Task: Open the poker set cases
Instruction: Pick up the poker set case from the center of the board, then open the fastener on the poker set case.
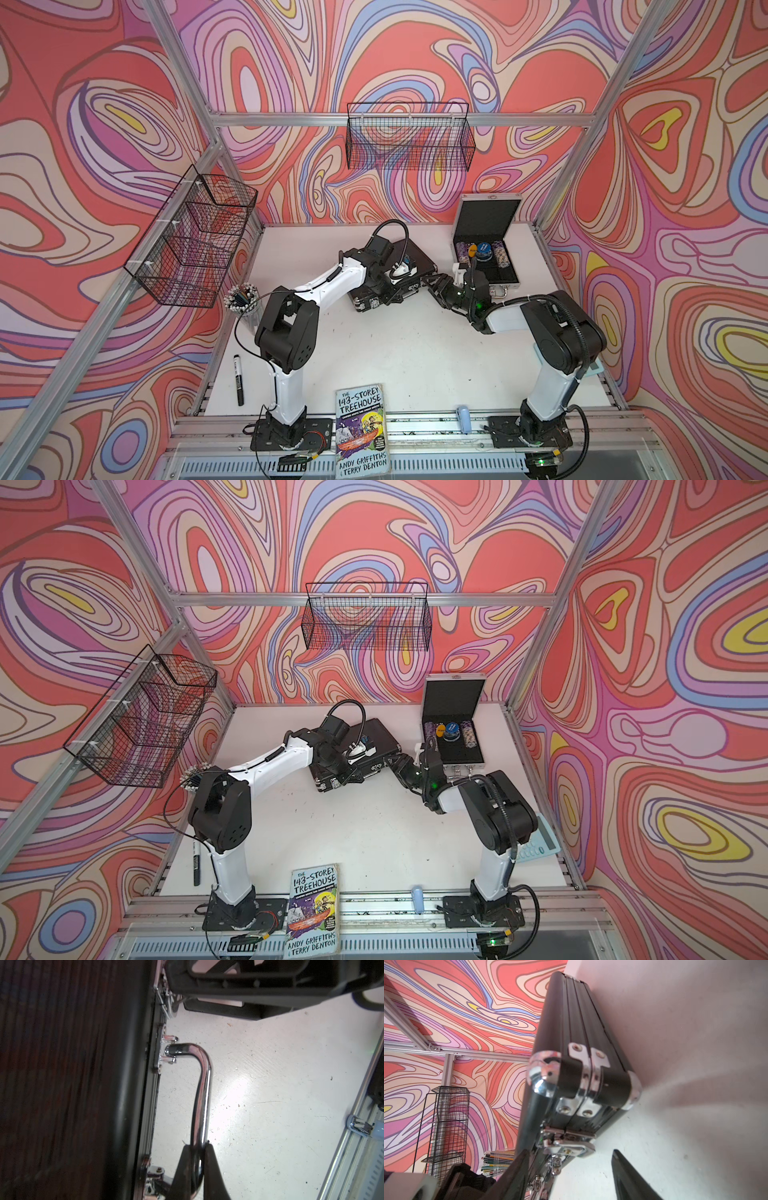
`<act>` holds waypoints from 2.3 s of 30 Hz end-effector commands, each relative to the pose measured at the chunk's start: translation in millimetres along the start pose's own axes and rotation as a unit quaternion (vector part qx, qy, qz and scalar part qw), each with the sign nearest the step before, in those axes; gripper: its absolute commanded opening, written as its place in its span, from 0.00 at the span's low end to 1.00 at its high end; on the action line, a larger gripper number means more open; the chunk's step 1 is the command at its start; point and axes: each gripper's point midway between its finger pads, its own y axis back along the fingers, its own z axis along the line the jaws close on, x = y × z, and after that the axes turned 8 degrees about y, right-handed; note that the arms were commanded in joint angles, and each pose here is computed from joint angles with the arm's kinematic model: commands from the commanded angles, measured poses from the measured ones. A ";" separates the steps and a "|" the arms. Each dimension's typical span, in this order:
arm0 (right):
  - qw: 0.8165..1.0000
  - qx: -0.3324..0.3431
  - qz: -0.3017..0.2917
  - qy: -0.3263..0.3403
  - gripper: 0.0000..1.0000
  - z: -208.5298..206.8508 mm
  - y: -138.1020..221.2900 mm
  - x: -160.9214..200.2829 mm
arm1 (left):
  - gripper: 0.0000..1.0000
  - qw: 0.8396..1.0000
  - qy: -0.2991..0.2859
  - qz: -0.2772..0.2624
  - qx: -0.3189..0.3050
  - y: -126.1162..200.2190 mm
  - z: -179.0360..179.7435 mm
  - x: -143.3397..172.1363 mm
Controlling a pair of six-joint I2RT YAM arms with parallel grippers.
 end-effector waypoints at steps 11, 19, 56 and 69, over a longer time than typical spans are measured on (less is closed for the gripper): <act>0.998 -0.053 -0.032 -0.026 0.44 14.7 -7.9 -16.4 | 0.00 0.999 0.001 -0.036 0.036 23.1 -21.9 -15.0; 0.998 -0.050 -0.034 -0.018 0.30 21.3 -4.6 -19.8 | 0.00 0.999 0.001 -0.030 0.036 18.4 -21.5 -12.6; 0.998 -0.062 -0.025 0.014 0.28 56.5 -1.7 -33.8 | 0.00 0.999 -0.009 -0.010 0.035 6.4 -27.5 -6.0; 0.994 0.062 -0.022 0.090 0.35 31.5 36.0 -63.5 | 0.00 0.999 -0.011 -0.004 0.033 2.8 -27.8 -4.0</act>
